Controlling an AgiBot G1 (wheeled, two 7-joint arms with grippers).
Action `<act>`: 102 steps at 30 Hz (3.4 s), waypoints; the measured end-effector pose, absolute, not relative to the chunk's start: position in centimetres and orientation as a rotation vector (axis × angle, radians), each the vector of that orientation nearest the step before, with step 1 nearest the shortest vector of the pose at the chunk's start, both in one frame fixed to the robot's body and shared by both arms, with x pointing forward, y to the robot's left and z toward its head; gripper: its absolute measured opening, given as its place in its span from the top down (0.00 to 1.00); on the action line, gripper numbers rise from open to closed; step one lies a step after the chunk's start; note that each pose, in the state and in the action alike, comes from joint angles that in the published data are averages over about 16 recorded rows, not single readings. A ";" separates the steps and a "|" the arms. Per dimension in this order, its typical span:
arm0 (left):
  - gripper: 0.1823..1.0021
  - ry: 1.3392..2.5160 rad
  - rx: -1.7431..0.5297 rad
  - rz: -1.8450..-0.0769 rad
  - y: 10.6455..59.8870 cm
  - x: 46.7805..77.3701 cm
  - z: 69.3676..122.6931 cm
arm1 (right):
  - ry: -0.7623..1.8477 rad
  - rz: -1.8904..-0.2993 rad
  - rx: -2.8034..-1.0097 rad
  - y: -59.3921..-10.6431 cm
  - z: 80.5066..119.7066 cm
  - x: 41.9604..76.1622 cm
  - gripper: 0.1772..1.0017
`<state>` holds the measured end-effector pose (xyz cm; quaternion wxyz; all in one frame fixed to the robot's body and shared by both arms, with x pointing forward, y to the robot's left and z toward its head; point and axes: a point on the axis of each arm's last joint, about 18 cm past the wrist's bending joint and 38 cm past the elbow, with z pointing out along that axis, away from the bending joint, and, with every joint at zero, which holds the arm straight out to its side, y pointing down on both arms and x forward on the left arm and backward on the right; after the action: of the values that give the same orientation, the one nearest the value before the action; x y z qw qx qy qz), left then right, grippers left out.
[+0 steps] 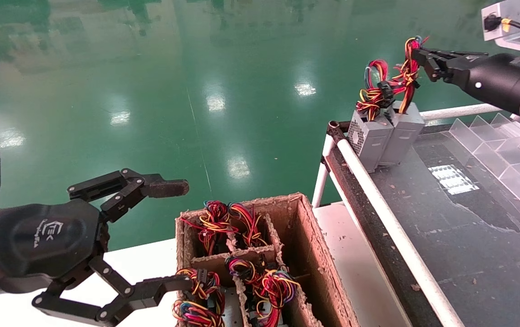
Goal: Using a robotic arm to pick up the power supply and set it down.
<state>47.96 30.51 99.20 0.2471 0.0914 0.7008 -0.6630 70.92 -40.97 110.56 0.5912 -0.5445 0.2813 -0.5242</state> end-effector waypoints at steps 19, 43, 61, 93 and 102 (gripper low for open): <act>0.00 1.911 0.249 -1.808 30.5 48.0 99.2 | 0.663 -1.224 -1.301 -40.0 109.7 71.9 0.94; 0.00 1.911 0.249 -1.808 30.5 48.0 99.2 | 0.564 -1.179 -1.210 -41.0 111.6 69.4 0.56; 0.00 1.910 0.248 -1.808 30.5 48.0 99.2 | 0.349 -1.104 -1.223 -40.2 110.3 65.2 0.12; 0.00 1.910 0.248 -1.808 30.5 48.0 99.2 | -0.092 -0.748 -1.482 -33.0 102.8 52.9 0.00; 0.00 1.910 0.248 -1.808 30.5 48.0 99.2 | -0.172 -0.641 -1.546 -31.4 100.8 49.9 0.00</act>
<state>47.97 30.51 99.19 0.2472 0.0911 0.7007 -0.6631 49.93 -31.36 100.81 0.6664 -0.6852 -0.0760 -0.2841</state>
